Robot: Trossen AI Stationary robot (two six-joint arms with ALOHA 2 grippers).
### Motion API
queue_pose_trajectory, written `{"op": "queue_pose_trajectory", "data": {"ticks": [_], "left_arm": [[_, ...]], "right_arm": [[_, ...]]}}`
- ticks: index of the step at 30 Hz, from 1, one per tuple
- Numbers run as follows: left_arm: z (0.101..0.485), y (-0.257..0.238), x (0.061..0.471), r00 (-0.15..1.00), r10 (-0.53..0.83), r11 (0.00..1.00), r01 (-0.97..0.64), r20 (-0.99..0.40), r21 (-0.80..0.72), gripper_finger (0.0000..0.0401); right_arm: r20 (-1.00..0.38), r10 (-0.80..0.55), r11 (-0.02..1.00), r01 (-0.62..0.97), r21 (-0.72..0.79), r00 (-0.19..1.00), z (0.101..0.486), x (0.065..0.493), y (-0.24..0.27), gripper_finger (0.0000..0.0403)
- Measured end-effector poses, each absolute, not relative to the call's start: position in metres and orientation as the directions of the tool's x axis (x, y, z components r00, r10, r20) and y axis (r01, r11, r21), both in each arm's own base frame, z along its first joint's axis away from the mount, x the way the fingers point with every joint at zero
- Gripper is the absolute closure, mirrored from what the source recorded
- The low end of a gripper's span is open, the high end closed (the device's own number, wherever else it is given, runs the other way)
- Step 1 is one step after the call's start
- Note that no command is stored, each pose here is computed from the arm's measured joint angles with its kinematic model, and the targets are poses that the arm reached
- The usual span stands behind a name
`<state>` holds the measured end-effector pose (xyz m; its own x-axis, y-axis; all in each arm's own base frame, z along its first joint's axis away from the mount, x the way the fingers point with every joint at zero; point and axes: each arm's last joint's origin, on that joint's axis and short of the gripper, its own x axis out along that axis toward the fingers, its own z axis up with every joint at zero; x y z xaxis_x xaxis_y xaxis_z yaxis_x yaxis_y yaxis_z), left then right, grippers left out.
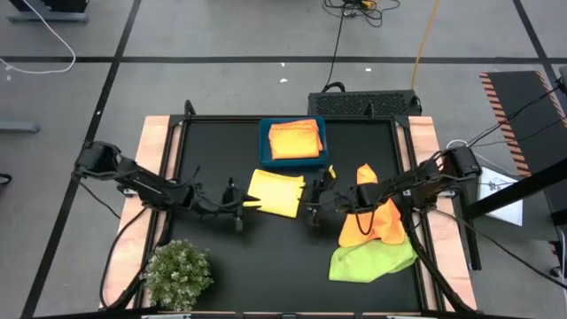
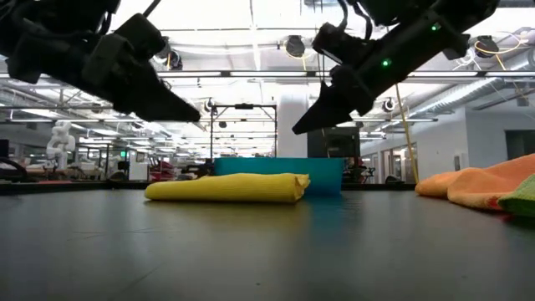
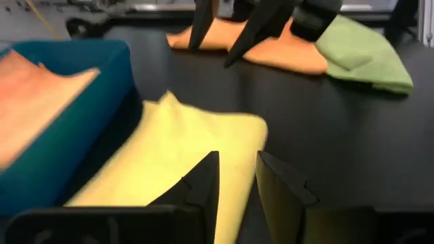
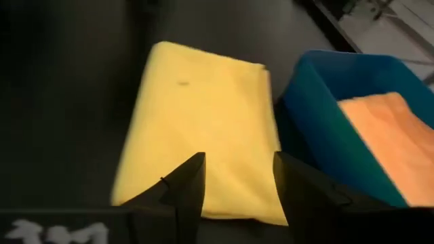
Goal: Fold microfiber towels
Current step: Put the yellow microfiber towel into the blue bin
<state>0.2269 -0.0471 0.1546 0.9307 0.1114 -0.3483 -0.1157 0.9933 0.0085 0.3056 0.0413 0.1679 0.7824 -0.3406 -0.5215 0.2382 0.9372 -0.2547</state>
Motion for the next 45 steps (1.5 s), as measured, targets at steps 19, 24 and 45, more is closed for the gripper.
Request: {"op": "queue_pose_trajectory", "data": {"ticks": [19, 24, 45], "left_arm": [[0.144, -0.099, 0.32, 0.825, 0.119, 0.969, 0.026, -0.553, 0.247, 0.0261], [0.144, -0.106, 0.34, 0.776, 0.207, 0.935, 0.021, -0.596, 0.353, 0.0191], [0.11, -0.104, 0.37, 0.617, 0.48, 0.797, -0.009, -0.624, 0.604, 0.0133]], "right_arm": [[-0.57, -0.354, 0.927, 0.201, -0.315, 0.742, 0.167, 0.295, 0.05, 0.0241], [-0.568, -0.337, 0.934, 0.19, -0.303, 0.751, 0.173, 0.291, 0.056, 0.0241], [-0.609, -0.196, 0.973, 0.077, -0.216, 0.769, 0.171, 0.292, 0.062, 0.0241]]}}
